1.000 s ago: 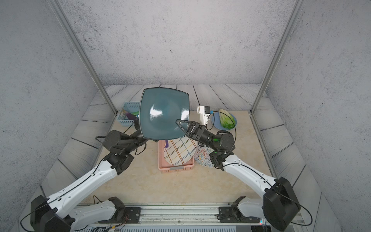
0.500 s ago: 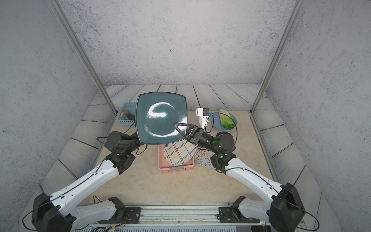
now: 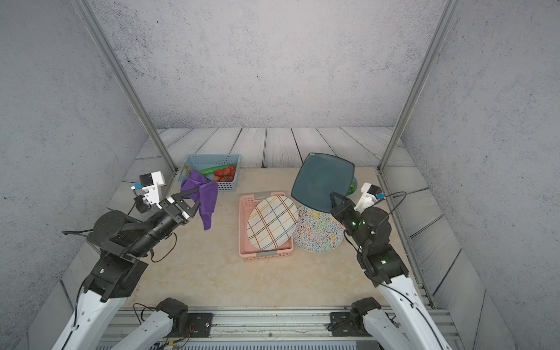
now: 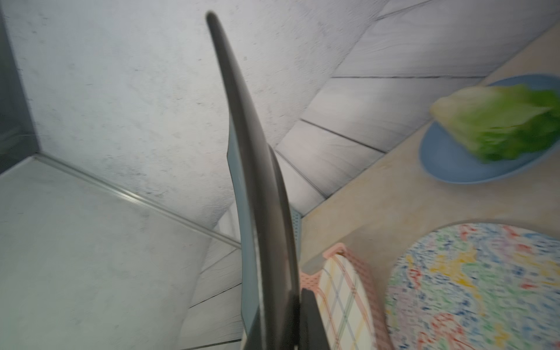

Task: Wipe the wet plate dry
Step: Wipe the plate with towel, then place the plate on the plate.

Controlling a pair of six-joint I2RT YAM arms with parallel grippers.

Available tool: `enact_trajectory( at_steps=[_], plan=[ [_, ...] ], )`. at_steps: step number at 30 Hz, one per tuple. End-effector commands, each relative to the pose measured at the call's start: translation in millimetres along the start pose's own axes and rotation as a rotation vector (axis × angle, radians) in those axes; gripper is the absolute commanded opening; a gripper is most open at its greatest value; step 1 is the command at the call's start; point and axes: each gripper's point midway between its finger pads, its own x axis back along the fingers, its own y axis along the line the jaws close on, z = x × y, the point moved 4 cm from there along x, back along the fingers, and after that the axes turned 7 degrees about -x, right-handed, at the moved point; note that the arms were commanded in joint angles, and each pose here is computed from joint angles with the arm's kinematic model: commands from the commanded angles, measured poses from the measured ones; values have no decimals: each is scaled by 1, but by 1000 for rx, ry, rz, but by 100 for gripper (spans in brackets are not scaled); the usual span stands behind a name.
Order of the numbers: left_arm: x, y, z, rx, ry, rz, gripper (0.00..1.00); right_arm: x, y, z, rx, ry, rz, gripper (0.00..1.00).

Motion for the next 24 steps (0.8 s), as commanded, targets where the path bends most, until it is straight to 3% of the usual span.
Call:
enact_trajectory(
  at_steps=[1,5,9,17,24],
  plan=[
    [-15,60,36,37,154,-169,0,21,-53,-12,115,-147,273,0],
    [-21,75,43,47,183,-190,0,11,-71,3,129,-76,298,0],
    [-16,97,55,15,223,-296,0,-14,-79,22,109,43,289,0],
    [-5,154,91,53,274,-476,0,-63,-85,51,18,192,167,0],
    [-15,171,107,131,305,-454,0,-83,-122,67,12,251,273,0]
  ],
)
